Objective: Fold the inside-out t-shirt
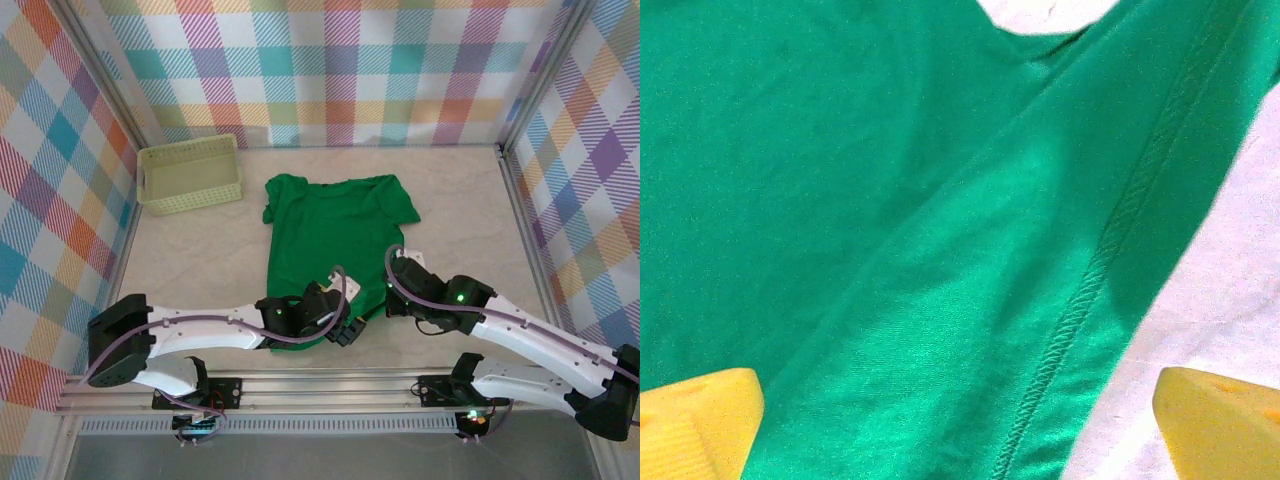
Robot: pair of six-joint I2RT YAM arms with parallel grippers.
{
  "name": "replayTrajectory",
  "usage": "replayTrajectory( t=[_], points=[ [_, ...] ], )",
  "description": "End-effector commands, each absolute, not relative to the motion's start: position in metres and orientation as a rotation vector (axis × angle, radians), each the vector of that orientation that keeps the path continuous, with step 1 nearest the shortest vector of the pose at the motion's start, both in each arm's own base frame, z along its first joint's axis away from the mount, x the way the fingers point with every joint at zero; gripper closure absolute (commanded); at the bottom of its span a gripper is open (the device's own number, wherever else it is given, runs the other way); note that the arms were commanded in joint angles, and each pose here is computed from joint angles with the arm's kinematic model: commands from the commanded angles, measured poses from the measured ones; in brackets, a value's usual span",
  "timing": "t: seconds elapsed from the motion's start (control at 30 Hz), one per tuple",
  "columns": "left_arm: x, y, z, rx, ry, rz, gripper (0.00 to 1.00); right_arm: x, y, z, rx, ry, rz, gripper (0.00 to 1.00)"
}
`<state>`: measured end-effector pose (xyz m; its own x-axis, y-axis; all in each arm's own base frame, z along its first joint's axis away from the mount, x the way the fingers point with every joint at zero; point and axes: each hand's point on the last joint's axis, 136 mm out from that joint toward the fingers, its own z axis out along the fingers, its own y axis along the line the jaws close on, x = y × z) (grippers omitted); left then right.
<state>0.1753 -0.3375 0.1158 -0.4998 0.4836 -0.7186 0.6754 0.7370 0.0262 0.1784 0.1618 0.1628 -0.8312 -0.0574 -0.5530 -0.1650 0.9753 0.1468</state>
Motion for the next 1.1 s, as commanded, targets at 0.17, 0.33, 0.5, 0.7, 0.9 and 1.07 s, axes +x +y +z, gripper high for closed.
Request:
replayTrajectory(
  t=[0.17,0.33,0.5,0.7,0.9,1.07],
  points=[
    [0.204,-0.334,0.107,0.726,2.200,-0.113,0.04,0.188,0.165,0.193,-0.119,2.455,0.326,1.00],
    [0.215,-0.321,0.115,0.648,2.175,-0.032,0.23,0.191,0.153,0.187,-0.077,2.468,0.270,1.00],
    [0.218,-0.319,0.129,0.607,2.152,-0.066,0.47,0.192,0.152,0.181,-0.053,2.480,0.279,1.00],
    [0.225,-0.321,0.141,0.565,2.150,-0.138,0.73,0.192,0.160,0.176,-0.074,2.484,0.328,1.00],
    [0.229,-0.324,0.150,0.533,2.162,-0.230,0.88,0.191,0.163,0.171,-0.095,2.472,0.365,0.94],
    [0.232,-0.328,0.161,0.520,2.168,-0.305,0.96,0.187,0.177,0.167,-0.172,2.433,0.477,0.71]
  ],
)
